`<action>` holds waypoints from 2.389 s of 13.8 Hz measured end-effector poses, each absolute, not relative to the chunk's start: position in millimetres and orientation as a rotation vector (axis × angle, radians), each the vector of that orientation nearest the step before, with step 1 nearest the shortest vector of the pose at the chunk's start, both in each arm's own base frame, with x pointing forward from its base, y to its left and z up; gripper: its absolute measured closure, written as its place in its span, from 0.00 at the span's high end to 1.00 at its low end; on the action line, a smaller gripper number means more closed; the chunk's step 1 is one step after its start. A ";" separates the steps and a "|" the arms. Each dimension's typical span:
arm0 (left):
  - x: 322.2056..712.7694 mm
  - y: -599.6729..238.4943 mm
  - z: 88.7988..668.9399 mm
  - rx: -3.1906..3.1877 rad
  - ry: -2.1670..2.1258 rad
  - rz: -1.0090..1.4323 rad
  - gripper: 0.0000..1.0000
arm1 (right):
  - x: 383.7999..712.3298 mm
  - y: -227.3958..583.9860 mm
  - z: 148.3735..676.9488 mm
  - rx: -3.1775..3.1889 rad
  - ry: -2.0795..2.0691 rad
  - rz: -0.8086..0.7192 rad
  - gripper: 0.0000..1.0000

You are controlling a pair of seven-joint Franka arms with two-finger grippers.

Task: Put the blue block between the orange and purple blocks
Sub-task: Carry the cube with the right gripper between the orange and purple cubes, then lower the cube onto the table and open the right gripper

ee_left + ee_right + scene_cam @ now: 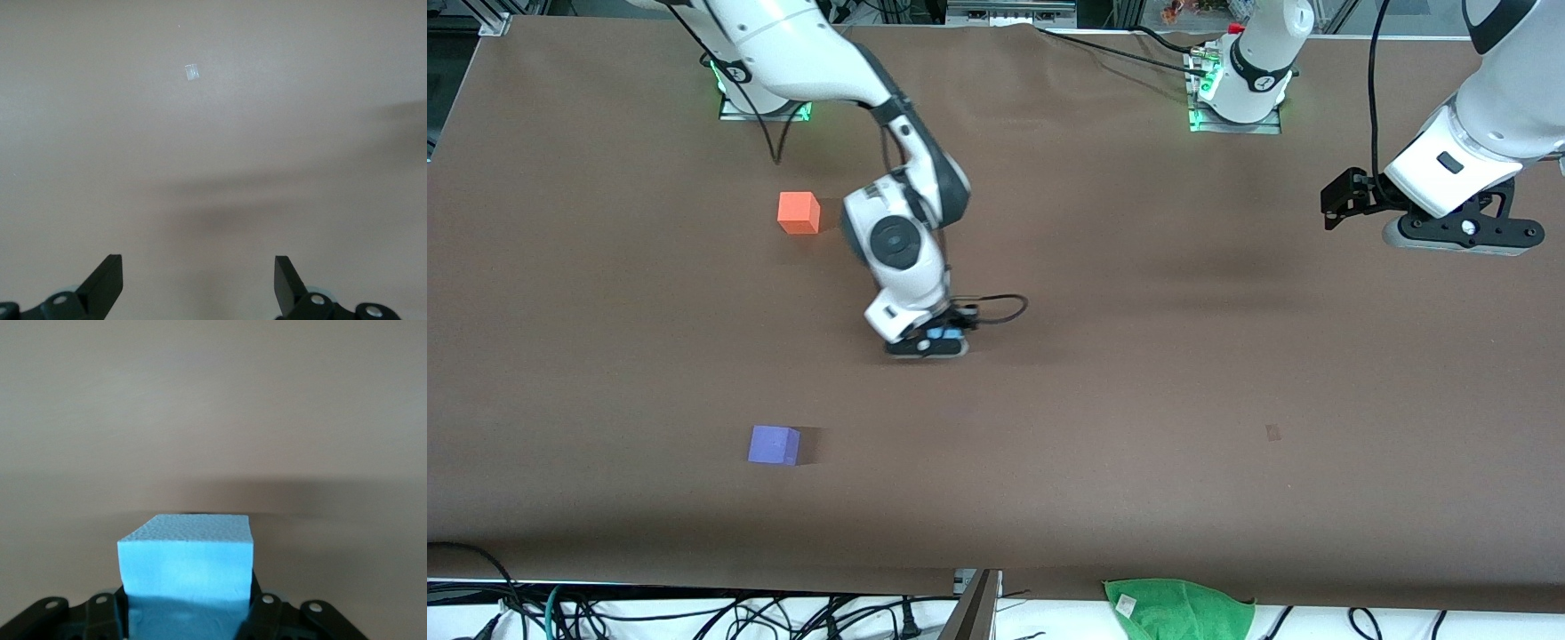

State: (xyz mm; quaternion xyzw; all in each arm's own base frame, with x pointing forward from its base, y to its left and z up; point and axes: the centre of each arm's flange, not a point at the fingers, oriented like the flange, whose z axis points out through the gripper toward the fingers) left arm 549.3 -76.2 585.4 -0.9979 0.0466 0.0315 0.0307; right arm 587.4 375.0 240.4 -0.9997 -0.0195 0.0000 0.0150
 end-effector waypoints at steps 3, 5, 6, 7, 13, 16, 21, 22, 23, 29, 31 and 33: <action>549.3 -76.0 585.4 -3.075 0.143 0.098 1.00 | 605.3 276.0 266.4 -3.127 -0.118 0.060 0.56; 549.2 -76.1 585.3 -3.075 0.143 0.099 1.00 | 599.1 208.9 262.9 -3.121 -0.117 0.110 0.56; 549.1 -76.0 585.3 -3.075 0.143 0.100 1.00 | 592.2 181.8 255.4 -3.119 -0.097 0.109 0.56; 549.0 -76.0 585.2 -3.075 0.143 0.101 1.00 | 583.3 163.2 245.0 -3.120 -0.081 0.094 0.56; 548.3 -76.3 584.7 -3.074 0.144 0.110 1.00 | 555.9 153.3 214.1 -3.125 -0.076 0.062 0.56; 547.9 -76.2 584.4 -3.073 0.144 0.116 1.00 | 556.1 152.7 213.5 -3.124 -0.072 0.046 0.56; 546.7 -76.1 583.6 -3.071 0.143 0.132 1.00 | 554.7 146.7 203.2 -3.130 -0.058 0.030 0.56; 546.5 -76.1 583.5 -3.071 0.143 0.135 1.00 | 554.7 145.5 200.9 -3.132 -0.055 0.031 0.56; 546.3 -76.2 583.4 -3.071 0.144 0.136 1.00 | 554.7 144.4 198.8 -3.134 -0.052 0.033 0.56; 546.1 -76.3 583.2 -3.071 0.144 0.140 1.00 | 554.4 142.2 195.9 -3.115 0.002 0.038 0.80; 546.1 -76.3 583.2 -3.071 0.144 0.140 1.00 | 554.7 142.0 196.4 -3.114 0.004 0.035 0.99; 546.1 -76.3 583.2 -3.071 0.144 0.140 1.00 | 555.8 142.4 198.8 -3.112 0.005 0.027 1.00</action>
